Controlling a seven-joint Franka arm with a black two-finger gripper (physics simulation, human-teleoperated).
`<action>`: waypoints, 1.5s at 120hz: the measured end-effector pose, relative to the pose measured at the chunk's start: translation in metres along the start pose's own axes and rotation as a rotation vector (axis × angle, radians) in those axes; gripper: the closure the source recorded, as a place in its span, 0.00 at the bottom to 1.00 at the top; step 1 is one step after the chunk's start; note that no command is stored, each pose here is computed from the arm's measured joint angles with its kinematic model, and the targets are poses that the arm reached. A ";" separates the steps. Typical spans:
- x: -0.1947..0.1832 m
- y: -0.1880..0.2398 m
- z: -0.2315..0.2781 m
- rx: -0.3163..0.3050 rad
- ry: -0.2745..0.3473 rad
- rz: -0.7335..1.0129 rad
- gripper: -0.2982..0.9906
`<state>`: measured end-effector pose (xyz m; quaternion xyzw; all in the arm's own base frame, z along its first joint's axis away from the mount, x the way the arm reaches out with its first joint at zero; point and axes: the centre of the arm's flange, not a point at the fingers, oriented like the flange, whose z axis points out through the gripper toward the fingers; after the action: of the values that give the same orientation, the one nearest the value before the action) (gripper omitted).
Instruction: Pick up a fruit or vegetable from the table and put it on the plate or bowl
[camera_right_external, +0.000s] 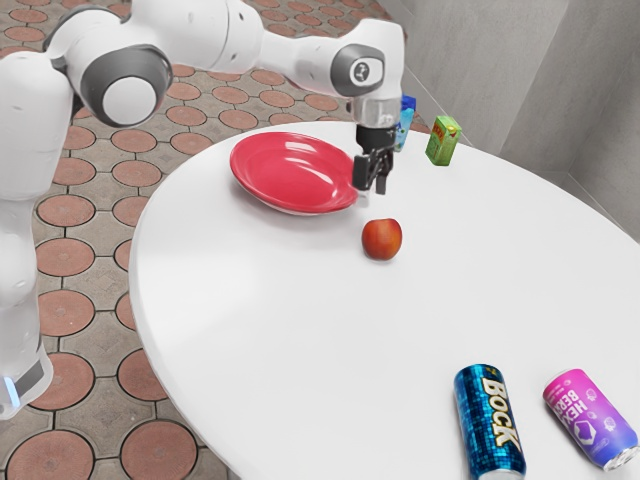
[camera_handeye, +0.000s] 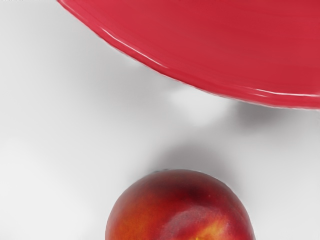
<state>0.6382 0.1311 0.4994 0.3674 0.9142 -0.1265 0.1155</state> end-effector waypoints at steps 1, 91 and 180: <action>0.000 0.001 0.000 -0.001 -0.001 0.000 0.23; -0.010 0.025 0.044 0.038 -0.075 0.075 0.23; -0.028 0.042 0.078 0.056 -0.127 0.141 0.23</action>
<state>0.6965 0.1179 0.4288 0.4251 0.8730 -0.1667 0.1715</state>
